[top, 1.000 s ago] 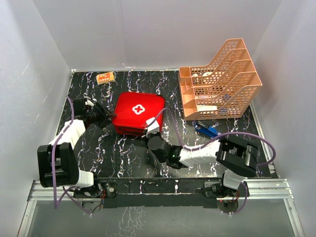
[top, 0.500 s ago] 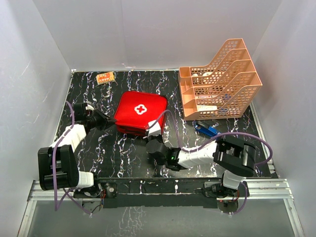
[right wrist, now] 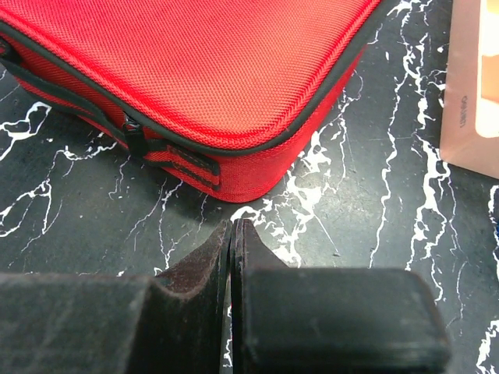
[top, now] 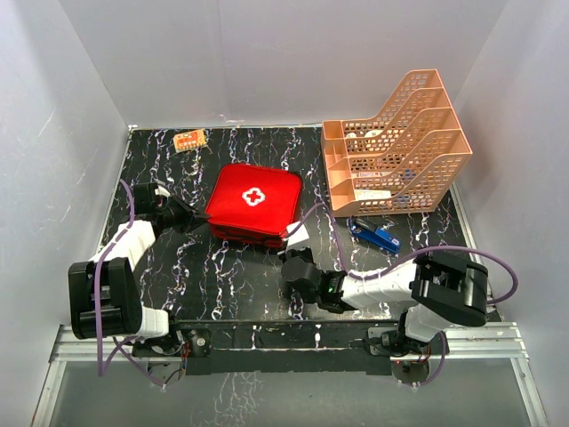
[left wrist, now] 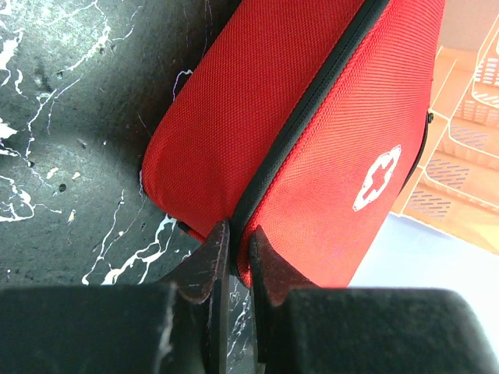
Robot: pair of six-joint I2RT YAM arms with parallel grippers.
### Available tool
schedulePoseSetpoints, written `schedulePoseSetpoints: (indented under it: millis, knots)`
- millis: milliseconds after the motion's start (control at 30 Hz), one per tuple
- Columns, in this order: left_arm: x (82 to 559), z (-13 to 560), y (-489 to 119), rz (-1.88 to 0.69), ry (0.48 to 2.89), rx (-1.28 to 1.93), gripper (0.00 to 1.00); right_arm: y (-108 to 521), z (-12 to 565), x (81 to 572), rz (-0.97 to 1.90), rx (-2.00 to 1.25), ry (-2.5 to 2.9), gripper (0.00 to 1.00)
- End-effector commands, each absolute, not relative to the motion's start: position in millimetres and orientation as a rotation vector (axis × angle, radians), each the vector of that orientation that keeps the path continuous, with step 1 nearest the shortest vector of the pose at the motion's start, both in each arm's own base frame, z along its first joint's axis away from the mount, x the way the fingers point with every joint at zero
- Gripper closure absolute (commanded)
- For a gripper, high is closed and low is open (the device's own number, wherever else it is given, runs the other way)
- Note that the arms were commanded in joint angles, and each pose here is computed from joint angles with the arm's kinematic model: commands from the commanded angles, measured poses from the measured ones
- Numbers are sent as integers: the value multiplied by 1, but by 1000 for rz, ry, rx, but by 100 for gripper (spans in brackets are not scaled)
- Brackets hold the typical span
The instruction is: Organize the medicine kit
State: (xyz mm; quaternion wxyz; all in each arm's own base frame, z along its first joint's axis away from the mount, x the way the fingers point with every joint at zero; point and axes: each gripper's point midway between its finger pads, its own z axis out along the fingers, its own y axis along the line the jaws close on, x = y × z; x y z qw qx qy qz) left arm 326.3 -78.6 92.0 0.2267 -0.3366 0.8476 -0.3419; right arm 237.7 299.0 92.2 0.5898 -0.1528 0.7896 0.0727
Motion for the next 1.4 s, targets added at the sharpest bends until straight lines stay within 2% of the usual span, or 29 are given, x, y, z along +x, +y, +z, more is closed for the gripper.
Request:
schedulePoseSetpoints:
  millis: [0, 133, 267, 367, 500, 767, 900, 1033, 1133, 1167, 1367]
  knots:
    - [331, 99, -79, -943, 2324, -910, 100, 321, 104, 238, 280, -359, 1834, 99]
    - [329, 100, -81, -957, 2336, -895, 100, 361, 106, 237, 395, -399, 1847, 77]
    - [326, 98, -82, -963, 2347, -892, 100, 376, 107, 246, 403, -315, 1850, 52]
    - [325, 96, -83, -968, 2353, -891, 100, 379, 109, 257, 355, -256, 1841, 47]
    - [324, 96, -83, -972, 2353, -891, 100, 377, 101, 272, 242, -164, 1853, 45]
    - [323, 95, -84, -975, 2352, -893, 100, 366, 99, 292, 125, -15, 1852, 45]
    - [322, 94, -84, -976, 2352, -895, 100, 365, 107, 298, 112, 18, 1833, 50]
    - [323, 94, -83, -971, 2350, -896, 100, 364, 113, 301, 116, 44, 1821, 66]
    - [323, 94, -84, -972, 2350, -897, 100, 360, 114, 302, 112, 62, 1819, 88]
    - [323, 94, -83, -972, 2349, -896, 100, 358, 114, 301, 112, 66, 1821, 99]
    - [326, 95, -81, -956, 2338, -899, 100, 333, 110, 294, 106, 32, 1844, 100]
